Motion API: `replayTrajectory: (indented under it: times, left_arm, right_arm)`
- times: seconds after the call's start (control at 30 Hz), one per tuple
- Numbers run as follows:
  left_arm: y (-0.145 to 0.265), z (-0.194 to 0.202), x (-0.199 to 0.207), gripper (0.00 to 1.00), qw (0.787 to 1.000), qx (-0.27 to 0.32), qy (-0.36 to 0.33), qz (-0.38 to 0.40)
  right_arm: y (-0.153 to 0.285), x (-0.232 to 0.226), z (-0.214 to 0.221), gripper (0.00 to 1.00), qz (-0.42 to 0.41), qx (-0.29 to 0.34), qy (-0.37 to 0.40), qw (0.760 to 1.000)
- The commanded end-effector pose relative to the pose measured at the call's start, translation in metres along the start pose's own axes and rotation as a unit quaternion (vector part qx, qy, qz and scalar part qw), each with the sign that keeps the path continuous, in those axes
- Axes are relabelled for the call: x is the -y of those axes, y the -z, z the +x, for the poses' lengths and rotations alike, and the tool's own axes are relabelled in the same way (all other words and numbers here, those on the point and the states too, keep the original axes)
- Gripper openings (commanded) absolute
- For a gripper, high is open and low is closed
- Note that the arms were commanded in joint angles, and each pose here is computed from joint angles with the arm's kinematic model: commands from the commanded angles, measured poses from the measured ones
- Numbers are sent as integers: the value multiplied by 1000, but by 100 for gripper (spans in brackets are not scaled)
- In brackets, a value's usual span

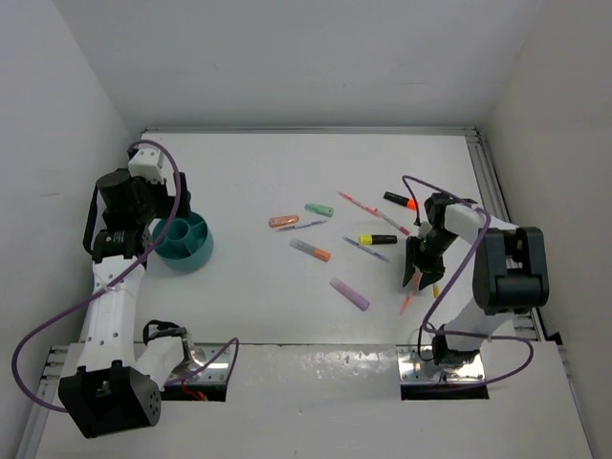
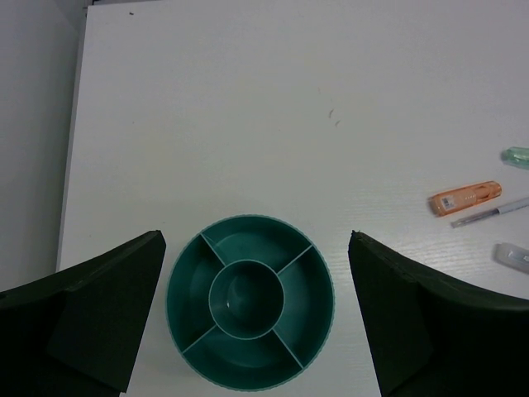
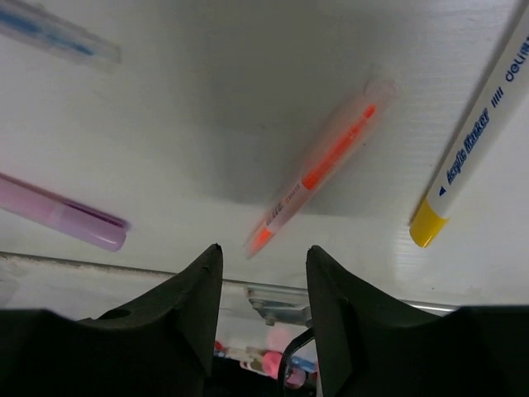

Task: Sort the stationery into containers
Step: Grab a piece of stationery with the right arm

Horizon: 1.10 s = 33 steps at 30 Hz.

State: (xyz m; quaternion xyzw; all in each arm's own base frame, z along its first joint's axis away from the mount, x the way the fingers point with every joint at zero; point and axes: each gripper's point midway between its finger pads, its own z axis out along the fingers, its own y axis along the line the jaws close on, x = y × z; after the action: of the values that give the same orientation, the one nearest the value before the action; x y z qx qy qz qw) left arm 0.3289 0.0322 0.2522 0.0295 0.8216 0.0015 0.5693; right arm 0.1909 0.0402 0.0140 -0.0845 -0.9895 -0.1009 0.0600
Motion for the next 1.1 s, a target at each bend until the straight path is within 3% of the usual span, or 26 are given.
replayTrajectory:
  times: [0.0, 0.47, 0.7, 0.83, 0.87, 0.93, 1.07]
  left_arm:
    - [1, -26, 1, 100, 999, 43, 4, -1]
    - [-6, -32, -9, 100, 998, 50, 3, -23]
    - [-8, -33, -26, 100, 996, 45, 26, -74]
    - [-9, -32, -25, 100, 996, 43, 23, -68]
    - [-8, -33, -23, 100, 997, 46, 22, -63]
    - [-7, -37, -19, 100, 997, 51, 16, -51]
    - [-1, -49, -5, 100, 997, 73, -15, -8]
  right_arm:
    - [-2, 3, -10, 44, 17, -5, -15, 1000]
    - [-18, 8, -34, 39, 42, -34, -35, 998]
    - [-28, 9, -31, 35, 72, -58, -19, 996]
    - [-32, 8, -35, 21, 77, -65, -10, 995]
    - [-32, 6, -37, 9, 77, -64, -6, 995]
    - [-31, 3, -39, 0, 77, -62, 2, 995]
    - [-24, -12, -41, 0, 62, -46, 29, 997]
